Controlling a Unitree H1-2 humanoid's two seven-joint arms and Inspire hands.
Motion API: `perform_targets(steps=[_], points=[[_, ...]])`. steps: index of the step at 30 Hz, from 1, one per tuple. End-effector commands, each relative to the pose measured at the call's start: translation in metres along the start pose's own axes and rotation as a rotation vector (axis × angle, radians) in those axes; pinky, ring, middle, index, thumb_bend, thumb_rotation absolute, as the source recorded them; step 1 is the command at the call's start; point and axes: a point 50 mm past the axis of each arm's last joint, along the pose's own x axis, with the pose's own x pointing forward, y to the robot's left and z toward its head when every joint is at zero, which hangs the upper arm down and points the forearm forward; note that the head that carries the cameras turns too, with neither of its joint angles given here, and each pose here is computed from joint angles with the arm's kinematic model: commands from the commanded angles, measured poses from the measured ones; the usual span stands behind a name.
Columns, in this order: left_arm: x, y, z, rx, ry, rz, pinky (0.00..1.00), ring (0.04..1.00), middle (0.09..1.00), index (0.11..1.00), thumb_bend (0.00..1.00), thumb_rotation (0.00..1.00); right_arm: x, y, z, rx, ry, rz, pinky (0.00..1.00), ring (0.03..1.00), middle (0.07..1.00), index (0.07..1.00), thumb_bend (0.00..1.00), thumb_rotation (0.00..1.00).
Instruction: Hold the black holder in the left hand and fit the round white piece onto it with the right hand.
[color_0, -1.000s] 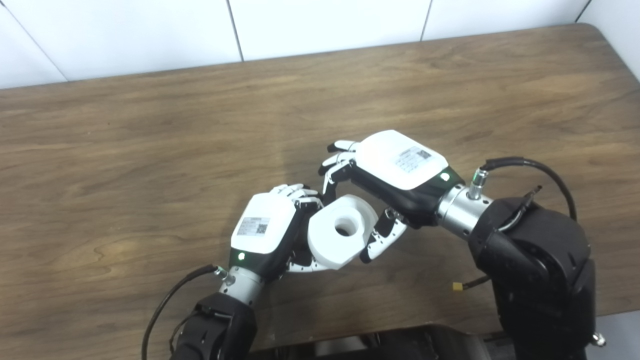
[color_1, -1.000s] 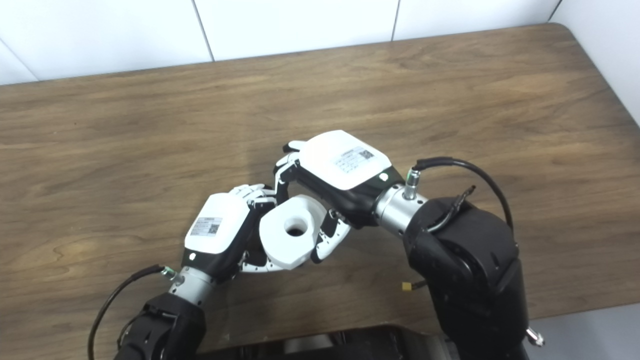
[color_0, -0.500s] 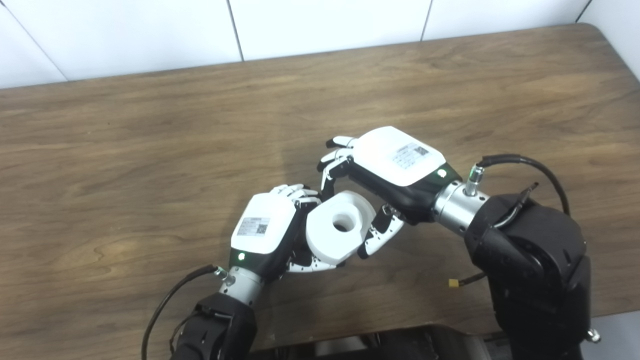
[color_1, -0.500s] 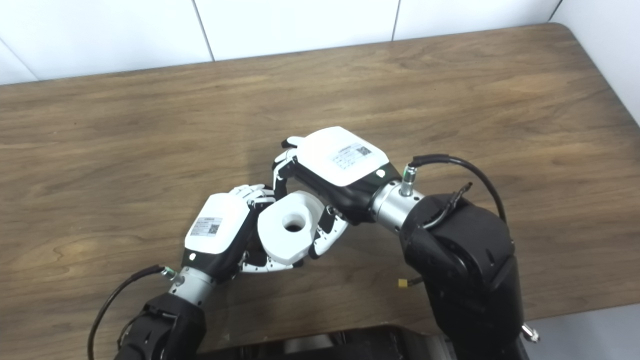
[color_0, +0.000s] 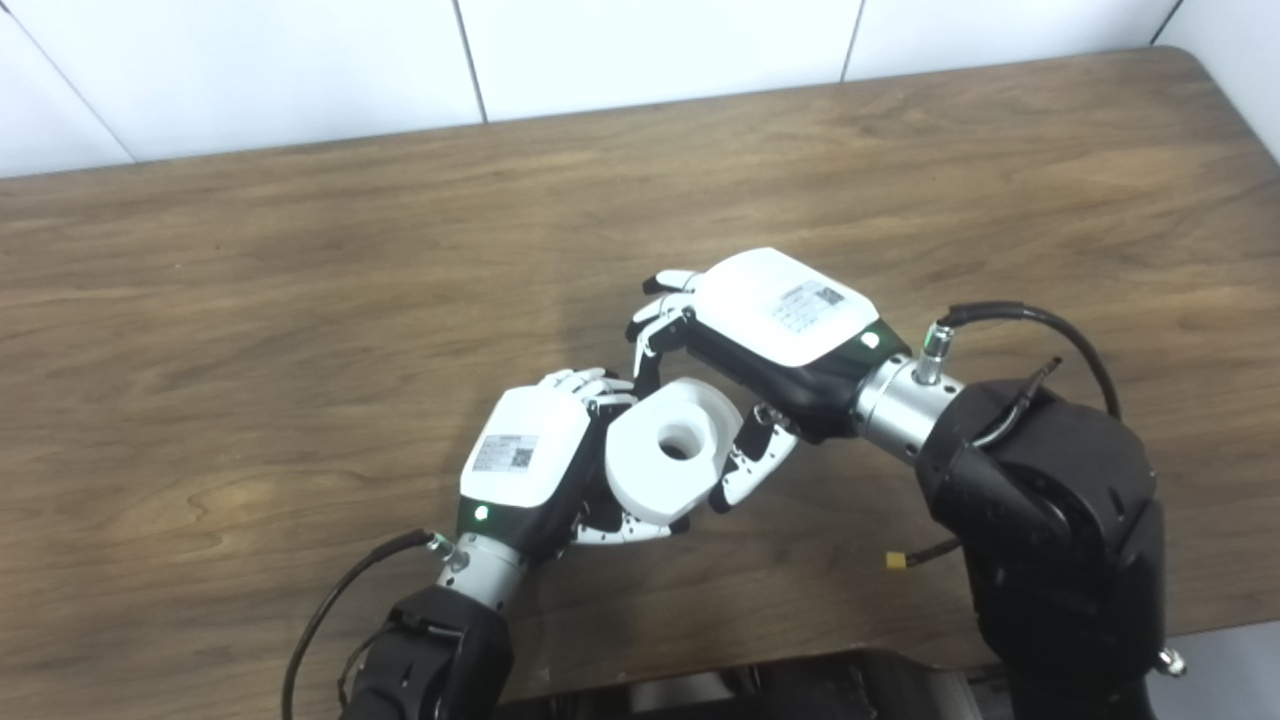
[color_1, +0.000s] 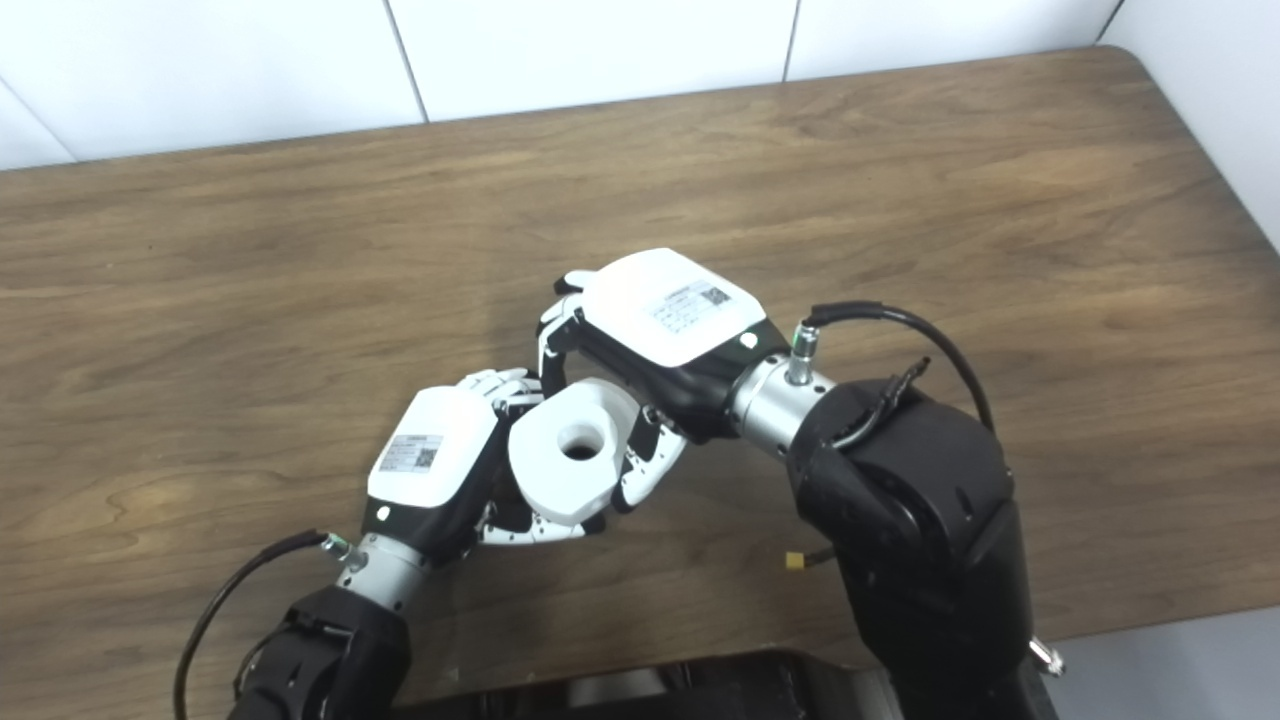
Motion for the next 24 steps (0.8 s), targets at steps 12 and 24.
perform_targets(steps=[12,24], points=[[-0.0025,0.0001,0.0026,0.008,-0.001,-0.015,0.85,0.831,0.755,0.487,0.52,0.05,0.0077,-0.0024,0.0063,-0.024,-0.017,-0.036,0.82,0.916,0.802,0.486,0.51,0.15],[-0.0019,0.0013,0.0035,0.008,0.001,-0.017,0.85,0.833,0.754,0.487,0.52,0.05,0.0098,0.0019,0.0036,-0.027,-0.012,-0.024,0.82,0.917,0.801,0.486,0.51,0.15]])
